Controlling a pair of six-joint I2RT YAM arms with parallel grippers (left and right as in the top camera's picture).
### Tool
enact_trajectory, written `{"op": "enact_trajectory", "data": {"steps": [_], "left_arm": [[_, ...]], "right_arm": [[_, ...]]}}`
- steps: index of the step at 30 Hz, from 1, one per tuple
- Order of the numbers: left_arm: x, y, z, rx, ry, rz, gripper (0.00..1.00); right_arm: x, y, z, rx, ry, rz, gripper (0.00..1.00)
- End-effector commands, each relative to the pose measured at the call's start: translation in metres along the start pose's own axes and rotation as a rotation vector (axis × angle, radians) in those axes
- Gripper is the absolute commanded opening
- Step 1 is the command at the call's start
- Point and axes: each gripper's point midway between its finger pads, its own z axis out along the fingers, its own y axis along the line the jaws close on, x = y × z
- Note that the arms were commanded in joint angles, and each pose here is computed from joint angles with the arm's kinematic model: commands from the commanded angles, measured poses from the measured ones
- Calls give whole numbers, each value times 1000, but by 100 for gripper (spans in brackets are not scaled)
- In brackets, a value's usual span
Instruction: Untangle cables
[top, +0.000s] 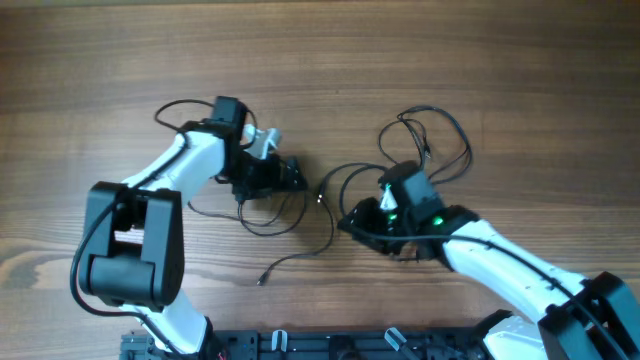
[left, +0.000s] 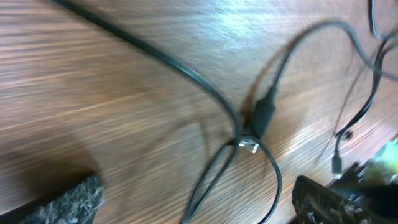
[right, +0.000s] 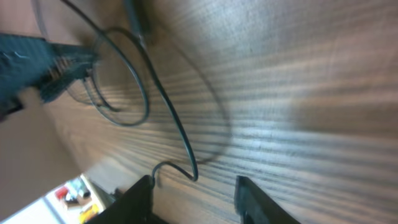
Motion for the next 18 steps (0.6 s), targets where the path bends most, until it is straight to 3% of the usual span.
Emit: {"op": "enact_trajectory", "data": {"steps": [1,5,6,8,10,13,18], "left_arm": [[4,22,0,18,12,-115,100],[2,25,-2,19,4,-126,100],[3,25,-2,18,9,-128,100],[11,26,-2,14,39,-151,100],[22,25,-3,11,80,-176,92],[24,25,-3,11,86,-181,91],[30,14,-4,73,114,-144,93]], "right_arm": [[2,-19,17,115,-119,174,36],[17,-25,44,149,-92,187,40],[18,-20,53,123,-70,173,36],[17,-12,62,82,-57,161,5],[-1,20,62,-47,-133,75,4],[-30,67,50,-231,-286,4,5],[-44,72,45,-251,-369,3,5]]}}
